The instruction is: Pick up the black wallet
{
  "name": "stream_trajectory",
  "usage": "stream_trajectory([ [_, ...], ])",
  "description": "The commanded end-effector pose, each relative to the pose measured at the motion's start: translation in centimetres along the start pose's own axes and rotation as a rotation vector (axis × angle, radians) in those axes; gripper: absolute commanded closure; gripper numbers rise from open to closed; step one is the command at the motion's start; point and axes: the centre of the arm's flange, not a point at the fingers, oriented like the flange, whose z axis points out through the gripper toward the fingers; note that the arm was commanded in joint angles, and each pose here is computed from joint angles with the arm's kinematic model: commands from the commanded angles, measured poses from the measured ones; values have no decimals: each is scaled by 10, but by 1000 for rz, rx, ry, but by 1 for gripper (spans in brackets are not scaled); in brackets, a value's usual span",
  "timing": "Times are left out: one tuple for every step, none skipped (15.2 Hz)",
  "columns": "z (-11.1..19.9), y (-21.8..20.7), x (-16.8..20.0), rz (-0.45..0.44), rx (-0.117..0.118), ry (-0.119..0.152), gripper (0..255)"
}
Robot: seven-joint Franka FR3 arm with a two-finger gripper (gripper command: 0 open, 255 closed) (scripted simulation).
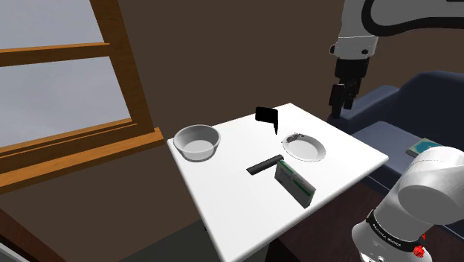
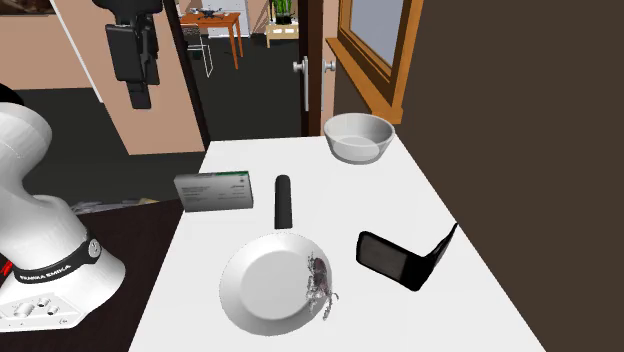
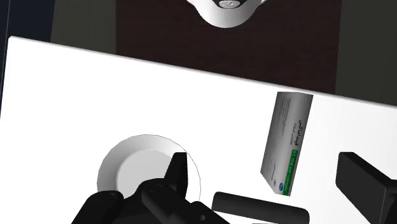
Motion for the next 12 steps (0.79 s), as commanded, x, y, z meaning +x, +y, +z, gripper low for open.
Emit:
stream_trajectory([
  [0,0,0,0,0,0,0],
  [5,6,10,-1,0,5,0],
  [10,13,19,-2,-1,10,0],
  [15,19,29,-3,-1,15,0],
  [19,26,39,-4,-1,19,0],
  [24,32,49,-5,-2,24,0],
  [29,38,58,-6,-2,29,0],
  [34,45,68,-7,-2,34,0],
  [38,51,78,-8,-3,39,0],
  [43,57,88,-9,-3,44,0],
  [47,64,98,-9,-3,49,0],
  [52,70,108,-10,-4,54,0],
])
